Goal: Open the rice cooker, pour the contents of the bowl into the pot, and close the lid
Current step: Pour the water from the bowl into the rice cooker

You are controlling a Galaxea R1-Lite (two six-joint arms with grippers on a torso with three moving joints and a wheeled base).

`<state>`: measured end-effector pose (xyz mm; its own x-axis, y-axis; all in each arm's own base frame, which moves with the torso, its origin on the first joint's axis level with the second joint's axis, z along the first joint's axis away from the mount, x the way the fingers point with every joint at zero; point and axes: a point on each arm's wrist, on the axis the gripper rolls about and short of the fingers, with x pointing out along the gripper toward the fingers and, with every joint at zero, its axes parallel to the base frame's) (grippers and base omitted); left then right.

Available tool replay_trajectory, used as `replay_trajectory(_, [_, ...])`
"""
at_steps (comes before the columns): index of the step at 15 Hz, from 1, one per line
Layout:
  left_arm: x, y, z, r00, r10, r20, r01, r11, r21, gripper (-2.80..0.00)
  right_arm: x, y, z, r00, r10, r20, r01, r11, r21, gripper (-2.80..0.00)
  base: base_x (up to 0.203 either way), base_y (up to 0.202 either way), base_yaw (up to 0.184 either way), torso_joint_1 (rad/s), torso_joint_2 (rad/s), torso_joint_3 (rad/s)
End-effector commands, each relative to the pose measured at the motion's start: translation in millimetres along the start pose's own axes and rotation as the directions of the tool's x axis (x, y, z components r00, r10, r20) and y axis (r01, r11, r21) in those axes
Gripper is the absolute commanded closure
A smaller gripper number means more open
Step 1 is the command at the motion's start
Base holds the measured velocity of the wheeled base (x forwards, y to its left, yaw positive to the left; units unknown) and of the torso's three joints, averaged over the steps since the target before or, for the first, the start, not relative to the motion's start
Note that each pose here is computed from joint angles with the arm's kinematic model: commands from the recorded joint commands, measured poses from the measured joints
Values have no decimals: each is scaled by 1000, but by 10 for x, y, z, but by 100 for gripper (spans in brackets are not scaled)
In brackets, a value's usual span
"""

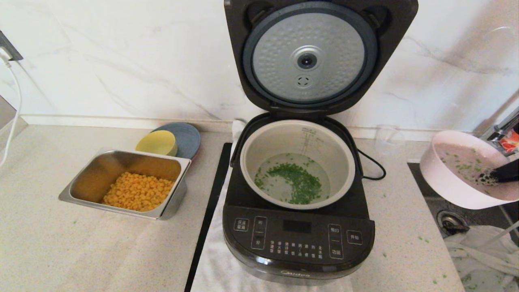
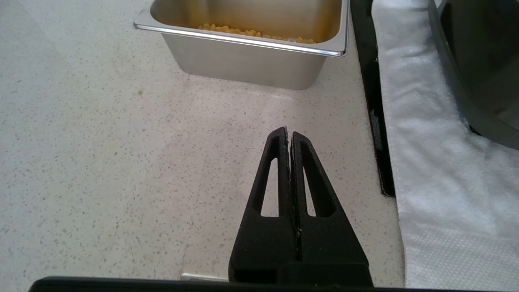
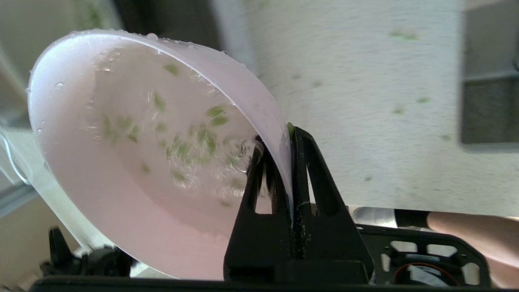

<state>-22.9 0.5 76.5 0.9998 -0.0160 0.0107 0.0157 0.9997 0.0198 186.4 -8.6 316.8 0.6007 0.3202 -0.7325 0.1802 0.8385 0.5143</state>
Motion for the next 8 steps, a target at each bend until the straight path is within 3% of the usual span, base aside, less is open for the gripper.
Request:
replay_trajectory(1, [5, 0, -21, 1000, 0, -6, 0, 1000, 0, 0, 61, 330, -85, 999, 35, -39, -38, 996, -81, 0, 0, 0, 0, 0, 0, 0])
replay_trajectory(8, [4, 0, -21, 1000, 1, -5, -1, 1000, 1, 0, 474, 1133, -77, 997, 49, -52, -57, 984, -171, 0, 0, 0, 0, 0, 0, 0])
